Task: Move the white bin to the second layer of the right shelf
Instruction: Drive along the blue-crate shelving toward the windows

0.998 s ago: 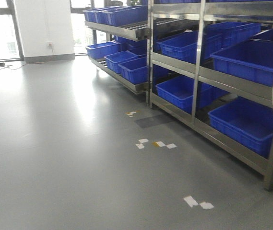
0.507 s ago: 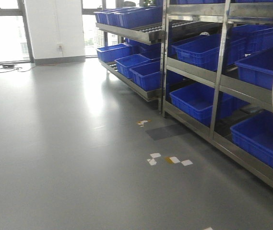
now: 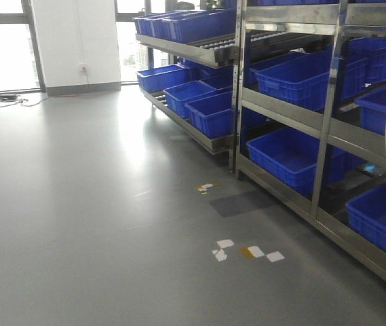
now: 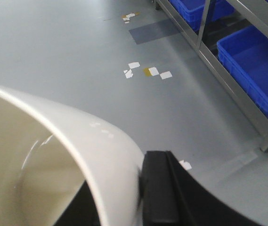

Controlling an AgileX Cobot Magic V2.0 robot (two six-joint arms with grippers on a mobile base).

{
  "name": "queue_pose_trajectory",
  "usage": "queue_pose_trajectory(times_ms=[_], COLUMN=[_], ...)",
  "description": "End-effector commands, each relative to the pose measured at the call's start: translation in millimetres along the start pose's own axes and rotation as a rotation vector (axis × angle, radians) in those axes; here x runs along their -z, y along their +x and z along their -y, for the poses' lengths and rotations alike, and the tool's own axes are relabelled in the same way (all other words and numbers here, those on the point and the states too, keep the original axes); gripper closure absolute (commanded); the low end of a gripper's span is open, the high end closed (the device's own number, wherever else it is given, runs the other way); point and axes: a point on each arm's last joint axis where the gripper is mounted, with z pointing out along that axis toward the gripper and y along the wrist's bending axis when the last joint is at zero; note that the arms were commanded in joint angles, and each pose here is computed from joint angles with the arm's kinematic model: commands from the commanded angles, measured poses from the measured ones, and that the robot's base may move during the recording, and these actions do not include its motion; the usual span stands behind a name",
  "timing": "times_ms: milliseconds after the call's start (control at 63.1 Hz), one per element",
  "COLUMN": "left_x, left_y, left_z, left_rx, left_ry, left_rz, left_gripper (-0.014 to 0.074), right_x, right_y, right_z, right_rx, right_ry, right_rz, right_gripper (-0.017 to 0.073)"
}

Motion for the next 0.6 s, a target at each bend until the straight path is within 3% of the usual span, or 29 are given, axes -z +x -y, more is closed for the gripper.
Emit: queue_pose_trajectory(times_ms=[0, 586], left_x=[0.5, 0.5], left_y=[2.8, 2.8], left_z=[-0.4, -0.4], left_rx=[0.013, 0.013], left_ry=[-0.005, -0.005], left_rz=[0.065, 0.065], left_gripper=[0.0509, 0.0509], right_x=[4.8, 4.8], right_y=[-17.9, -17.9], right_z=[-1.9, -1.9], right_rx=[-0.005, -0.005], right_ry=[-0.014, -0.014], right_rz=[0.118, 0.118], right_gripper=[0.0504, 0.0504])
